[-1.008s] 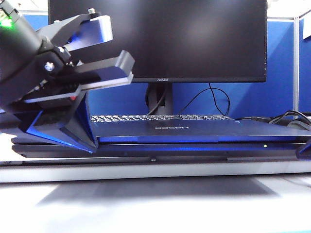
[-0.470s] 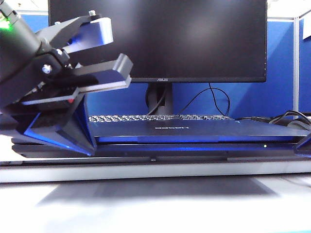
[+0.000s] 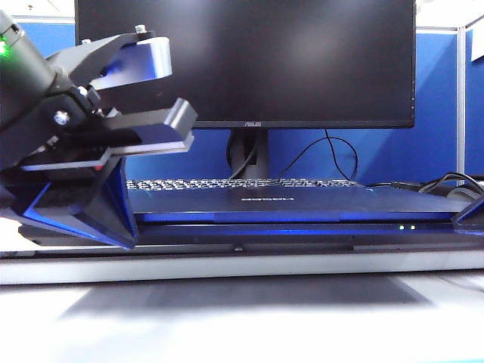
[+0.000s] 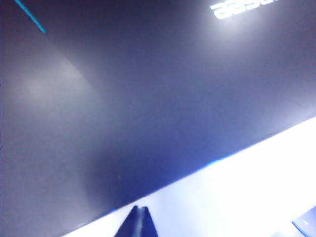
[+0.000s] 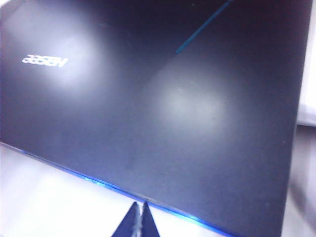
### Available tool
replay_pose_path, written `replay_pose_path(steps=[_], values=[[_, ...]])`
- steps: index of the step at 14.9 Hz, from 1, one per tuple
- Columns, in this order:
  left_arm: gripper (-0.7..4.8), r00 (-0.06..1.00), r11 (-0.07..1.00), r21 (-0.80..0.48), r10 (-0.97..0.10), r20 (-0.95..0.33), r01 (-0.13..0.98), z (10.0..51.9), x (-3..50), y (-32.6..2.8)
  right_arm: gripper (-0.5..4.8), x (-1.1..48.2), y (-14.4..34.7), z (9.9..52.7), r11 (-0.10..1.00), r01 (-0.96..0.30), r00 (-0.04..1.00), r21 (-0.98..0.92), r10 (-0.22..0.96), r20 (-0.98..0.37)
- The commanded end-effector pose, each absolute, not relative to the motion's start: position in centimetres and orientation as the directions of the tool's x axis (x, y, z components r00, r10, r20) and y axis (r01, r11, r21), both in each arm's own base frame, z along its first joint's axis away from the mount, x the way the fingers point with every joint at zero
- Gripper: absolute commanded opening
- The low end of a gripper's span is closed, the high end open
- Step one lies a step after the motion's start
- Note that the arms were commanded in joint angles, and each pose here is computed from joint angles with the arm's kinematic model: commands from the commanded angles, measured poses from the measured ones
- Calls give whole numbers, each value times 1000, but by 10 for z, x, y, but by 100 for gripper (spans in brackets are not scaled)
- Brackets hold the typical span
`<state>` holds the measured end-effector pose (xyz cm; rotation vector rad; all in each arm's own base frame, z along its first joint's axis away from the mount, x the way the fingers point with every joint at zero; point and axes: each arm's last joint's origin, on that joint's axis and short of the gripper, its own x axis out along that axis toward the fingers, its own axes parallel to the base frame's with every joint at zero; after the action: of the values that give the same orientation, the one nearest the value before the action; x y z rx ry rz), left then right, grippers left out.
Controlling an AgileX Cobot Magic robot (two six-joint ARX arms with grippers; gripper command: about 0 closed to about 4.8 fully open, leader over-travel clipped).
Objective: Open the lid of the black laptop.
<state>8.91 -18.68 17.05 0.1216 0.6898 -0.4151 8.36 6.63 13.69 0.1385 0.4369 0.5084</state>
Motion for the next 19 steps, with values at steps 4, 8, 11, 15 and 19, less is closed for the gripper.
replay_pose_path(steps=[4, 8, 11, 15, 19], values=[[-5, 715, 926, -30, -310, -627, 375, 172, 96, -184, -6, 85, 66, 140, 878, -427, 807, 214, 478, -348], [-5, 713, 929, -31, -305, -631, 370, 172, 101, -182, -6, 85, 66, 141, 878, -427, 810, 215, 477, -340], [-5, 726, 925, -58, -331, -603, 375, 175, 102, -185, -6, 85, 66, 141, 879, -427, 811, 212, 476, -340], [-5, 738, 927, -38, -322, -593, 374, 176, 103, -185, -6, 86, 66, 143, 879, -426, 823, 213, 474, -313], [-5, 762, 926, -41, -334, -555, 376, 179, 105, -188, -6, 86, 66, 144, 887, -413, 833, 208, 460, -308]])
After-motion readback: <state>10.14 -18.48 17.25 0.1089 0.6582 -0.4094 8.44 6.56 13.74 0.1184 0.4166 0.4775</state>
